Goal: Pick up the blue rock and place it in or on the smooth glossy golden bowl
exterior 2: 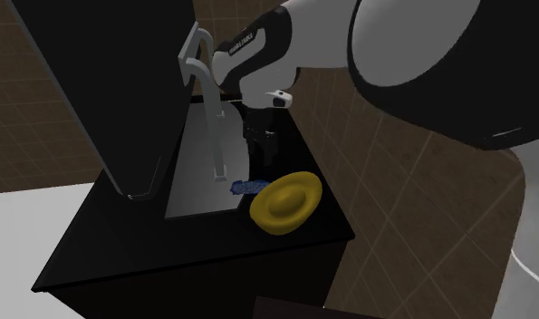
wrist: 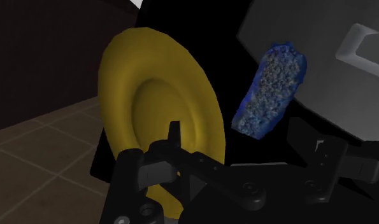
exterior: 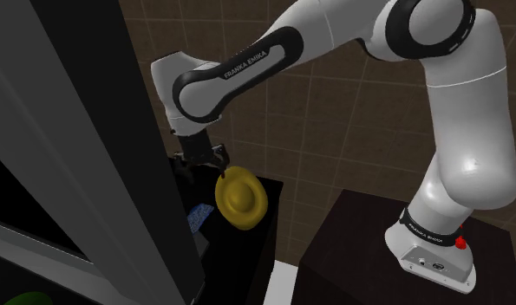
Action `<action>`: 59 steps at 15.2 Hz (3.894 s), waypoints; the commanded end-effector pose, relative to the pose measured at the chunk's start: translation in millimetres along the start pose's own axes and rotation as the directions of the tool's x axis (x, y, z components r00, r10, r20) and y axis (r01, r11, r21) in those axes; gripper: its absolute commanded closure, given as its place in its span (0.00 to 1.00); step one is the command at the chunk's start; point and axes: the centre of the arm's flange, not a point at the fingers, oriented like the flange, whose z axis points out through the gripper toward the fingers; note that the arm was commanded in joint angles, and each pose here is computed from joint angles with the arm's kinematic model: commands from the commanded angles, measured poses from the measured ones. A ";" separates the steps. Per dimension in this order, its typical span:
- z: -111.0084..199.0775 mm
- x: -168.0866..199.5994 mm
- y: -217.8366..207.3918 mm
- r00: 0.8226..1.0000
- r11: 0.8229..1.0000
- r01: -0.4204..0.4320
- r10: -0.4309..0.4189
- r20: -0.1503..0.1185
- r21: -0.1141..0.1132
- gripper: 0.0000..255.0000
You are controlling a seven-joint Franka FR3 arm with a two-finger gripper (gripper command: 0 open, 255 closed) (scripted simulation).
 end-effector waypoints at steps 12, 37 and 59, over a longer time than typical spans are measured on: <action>100.1 44.0 -99.2 0.975 0.975 -0.206 0.212 0.064 -0.077 0.00; 122.5 36.2 -70.0 0.917 0.927 -0.369 0.351 0.189 0.066 0.00; 164.0 31.6 -72.5 0.917 0.927 -0.369 0.351 0.188 0.066 1.00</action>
